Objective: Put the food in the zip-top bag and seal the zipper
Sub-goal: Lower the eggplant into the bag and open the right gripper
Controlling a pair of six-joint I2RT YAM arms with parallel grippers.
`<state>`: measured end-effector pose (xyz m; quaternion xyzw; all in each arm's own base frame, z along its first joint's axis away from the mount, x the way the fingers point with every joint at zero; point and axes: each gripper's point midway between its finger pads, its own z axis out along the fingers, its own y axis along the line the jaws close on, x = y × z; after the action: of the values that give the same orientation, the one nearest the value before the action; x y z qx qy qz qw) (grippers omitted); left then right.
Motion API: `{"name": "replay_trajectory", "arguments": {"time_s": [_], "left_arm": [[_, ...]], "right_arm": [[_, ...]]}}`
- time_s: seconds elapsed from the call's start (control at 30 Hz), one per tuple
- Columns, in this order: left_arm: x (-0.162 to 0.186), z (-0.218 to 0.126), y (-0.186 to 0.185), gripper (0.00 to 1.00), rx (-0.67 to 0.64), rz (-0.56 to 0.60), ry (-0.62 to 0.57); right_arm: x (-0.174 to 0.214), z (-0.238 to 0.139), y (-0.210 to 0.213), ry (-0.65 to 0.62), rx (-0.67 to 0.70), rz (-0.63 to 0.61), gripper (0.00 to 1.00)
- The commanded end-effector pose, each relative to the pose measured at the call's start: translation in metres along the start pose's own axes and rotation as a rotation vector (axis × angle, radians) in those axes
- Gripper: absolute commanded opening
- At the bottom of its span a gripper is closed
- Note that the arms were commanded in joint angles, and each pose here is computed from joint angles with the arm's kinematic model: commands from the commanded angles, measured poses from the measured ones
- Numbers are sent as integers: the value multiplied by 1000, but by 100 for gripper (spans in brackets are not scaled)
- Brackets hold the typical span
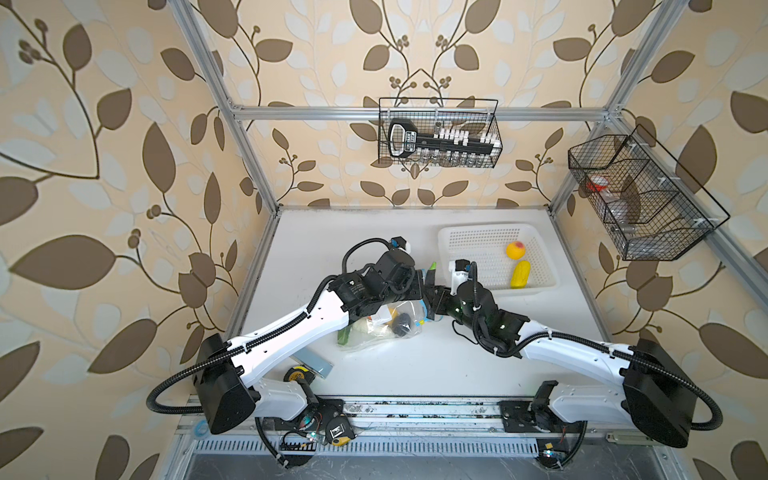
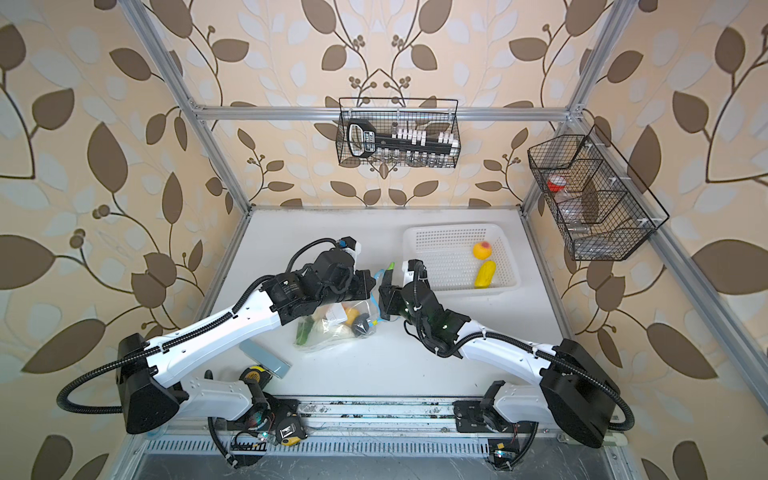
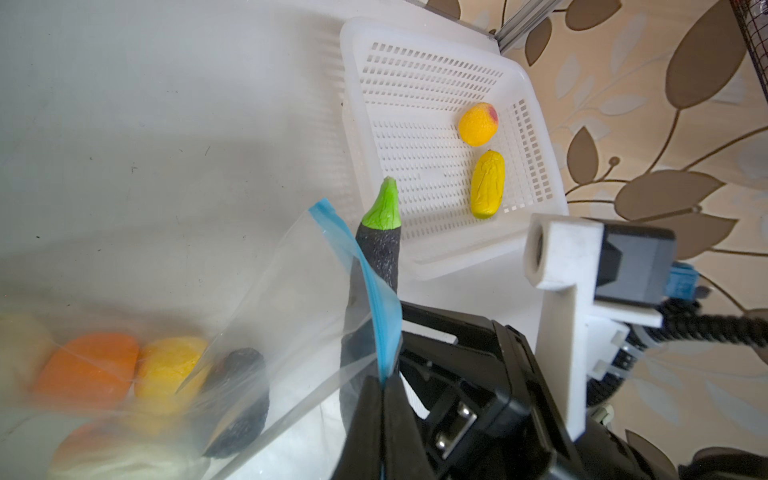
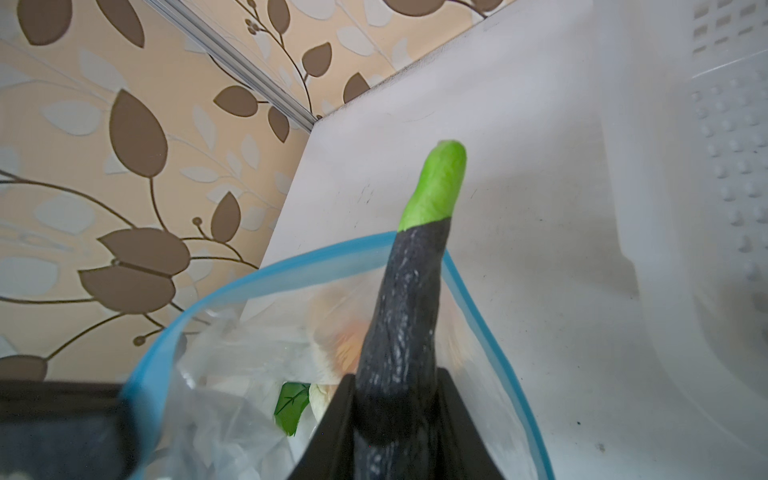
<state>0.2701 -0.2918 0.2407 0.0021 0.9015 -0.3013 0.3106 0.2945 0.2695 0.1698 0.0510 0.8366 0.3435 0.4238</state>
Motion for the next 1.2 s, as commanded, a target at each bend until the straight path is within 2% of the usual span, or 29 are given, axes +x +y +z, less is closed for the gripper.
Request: {"name": "replay_trajectory", "arguments": {"time_s": [0.0,0.73,1.17], "left_arm": [[-20,-14,-18,0,57,-21,-67],[-18,-18,-15,0,65,-33,-73],[-18,-17,-15,0,66,-33,-76]], "right_arm": [[10,3,2,23,-27,-31,26],[42,22,9,152,-97,-77,26],[21,-15,10,23,-175,-160,29]]}}
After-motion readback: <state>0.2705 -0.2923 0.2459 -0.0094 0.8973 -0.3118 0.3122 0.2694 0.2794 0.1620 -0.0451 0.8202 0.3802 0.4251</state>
